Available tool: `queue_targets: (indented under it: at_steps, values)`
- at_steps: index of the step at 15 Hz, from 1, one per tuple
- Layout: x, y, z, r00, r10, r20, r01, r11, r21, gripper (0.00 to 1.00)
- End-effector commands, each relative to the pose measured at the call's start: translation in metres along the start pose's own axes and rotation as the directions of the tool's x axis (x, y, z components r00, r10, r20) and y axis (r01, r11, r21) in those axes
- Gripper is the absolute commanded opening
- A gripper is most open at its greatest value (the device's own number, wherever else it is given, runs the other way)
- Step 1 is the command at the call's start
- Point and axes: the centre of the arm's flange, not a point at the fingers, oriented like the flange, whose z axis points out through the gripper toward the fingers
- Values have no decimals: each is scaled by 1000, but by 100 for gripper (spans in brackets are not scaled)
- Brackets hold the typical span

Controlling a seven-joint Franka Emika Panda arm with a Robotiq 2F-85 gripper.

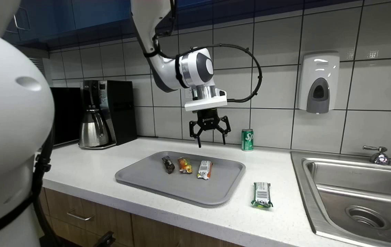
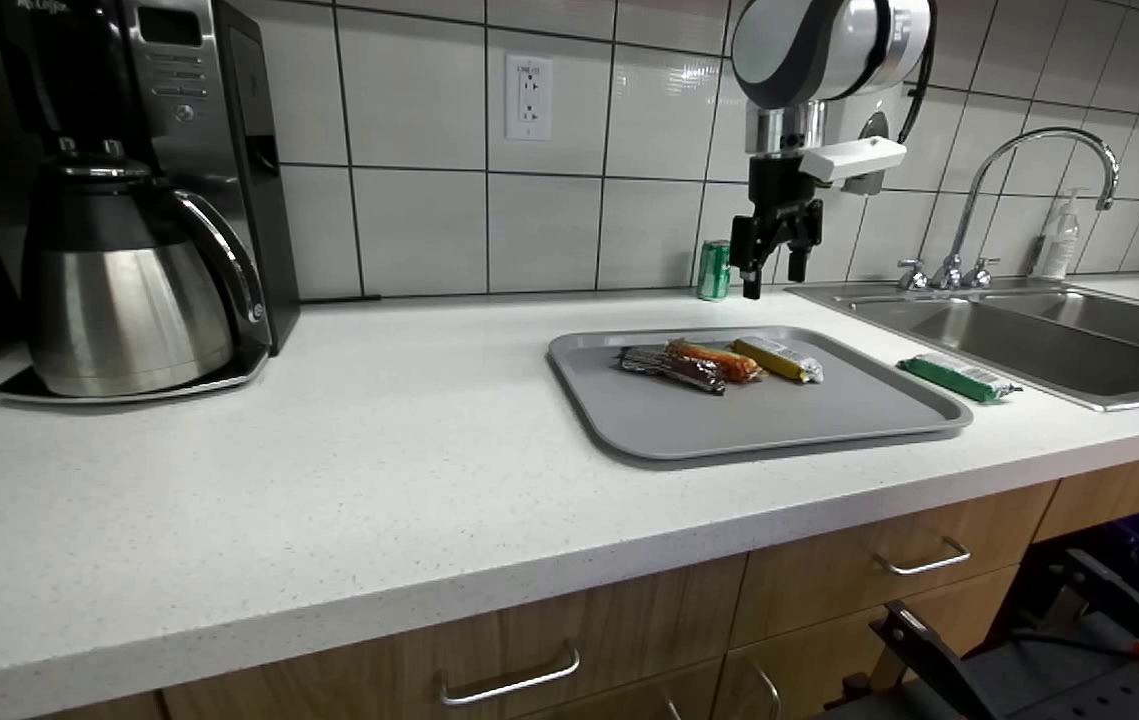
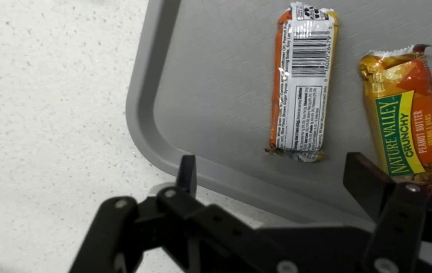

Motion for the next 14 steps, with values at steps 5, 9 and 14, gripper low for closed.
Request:
queue_targets:
  at_steps: [5, 9, 14]
  values:
    - [-48, 21, -17, 999, 39, -11, -39, 999, -13, 100]
    - [-72, 37, -22, 998, 68, -16, -68, 998, -3, 100]
    - [-96, 50, -27, 995, 101, -16, -101, 995, -2, 100]
